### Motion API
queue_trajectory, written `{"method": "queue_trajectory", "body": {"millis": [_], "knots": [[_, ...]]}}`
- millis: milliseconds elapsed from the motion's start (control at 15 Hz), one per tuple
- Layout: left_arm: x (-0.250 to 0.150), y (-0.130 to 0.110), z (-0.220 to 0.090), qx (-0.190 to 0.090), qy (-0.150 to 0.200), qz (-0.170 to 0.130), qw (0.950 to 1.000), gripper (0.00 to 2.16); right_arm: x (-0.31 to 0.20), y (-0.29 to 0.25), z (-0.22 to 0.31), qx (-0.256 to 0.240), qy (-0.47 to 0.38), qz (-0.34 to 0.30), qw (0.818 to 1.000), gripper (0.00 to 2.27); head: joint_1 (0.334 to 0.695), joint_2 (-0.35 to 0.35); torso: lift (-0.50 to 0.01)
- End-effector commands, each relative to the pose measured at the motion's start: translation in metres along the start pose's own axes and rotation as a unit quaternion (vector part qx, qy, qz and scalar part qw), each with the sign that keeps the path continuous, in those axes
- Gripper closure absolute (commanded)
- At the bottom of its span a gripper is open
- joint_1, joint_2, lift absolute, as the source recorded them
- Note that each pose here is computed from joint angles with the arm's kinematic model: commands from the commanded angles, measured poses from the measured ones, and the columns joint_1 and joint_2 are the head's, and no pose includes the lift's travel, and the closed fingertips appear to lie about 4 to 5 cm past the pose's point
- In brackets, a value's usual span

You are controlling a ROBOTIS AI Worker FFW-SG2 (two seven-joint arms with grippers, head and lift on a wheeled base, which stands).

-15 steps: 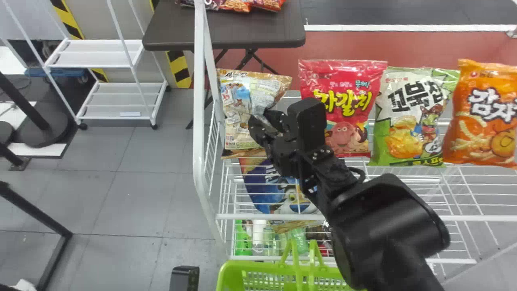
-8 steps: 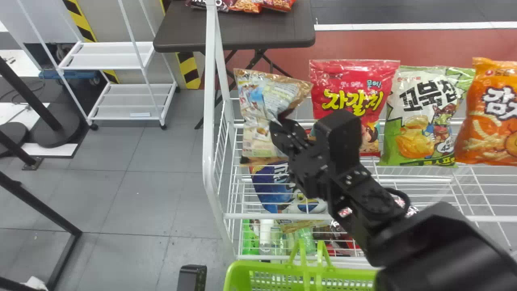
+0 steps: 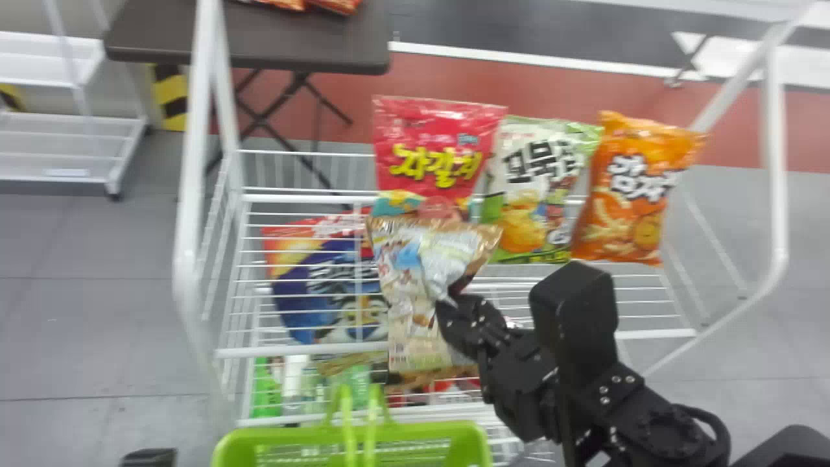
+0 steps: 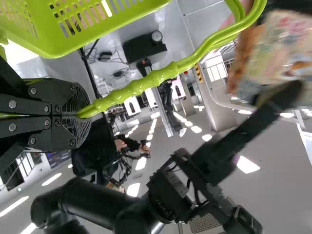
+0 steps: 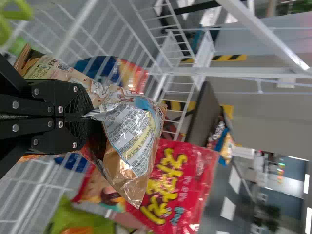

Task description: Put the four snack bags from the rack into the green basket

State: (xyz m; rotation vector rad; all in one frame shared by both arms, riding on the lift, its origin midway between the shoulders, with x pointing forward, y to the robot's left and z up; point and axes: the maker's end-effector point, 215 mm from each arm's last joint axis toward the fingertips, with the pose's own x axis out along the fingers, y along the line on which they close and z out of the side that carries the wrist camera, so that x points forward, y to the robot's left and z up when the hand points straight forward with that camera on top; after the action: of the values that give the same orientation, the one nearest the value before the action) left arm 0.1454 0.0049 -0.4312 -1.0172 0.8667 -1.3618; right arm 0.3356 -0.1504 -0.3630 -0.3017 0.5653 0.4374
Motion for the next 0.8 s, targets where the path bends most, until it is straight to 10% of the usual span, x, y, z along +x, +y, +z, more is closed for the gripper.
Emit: {"method": "queue_trajectory", "body": {"millis": [0, 733], "knots": [[0.002, 0.000, 0.001, 0.009, -0.004, 0.000, 1.0000, 2.14, -0.016, -0.019, -0.032, -0.006, 0.049, -0.021, 0.999, 2.19, 0.695, -0.332, -0.006], [0.002, 0.006, 0.003, 0.019, -0.013, 0.004, 0.9997, 2.14, -0.074, 0.087, -0.147, 0.075, 0.241, 0.142, 0.957, 2.19, 0.695, -0.350, -0.006]]}}
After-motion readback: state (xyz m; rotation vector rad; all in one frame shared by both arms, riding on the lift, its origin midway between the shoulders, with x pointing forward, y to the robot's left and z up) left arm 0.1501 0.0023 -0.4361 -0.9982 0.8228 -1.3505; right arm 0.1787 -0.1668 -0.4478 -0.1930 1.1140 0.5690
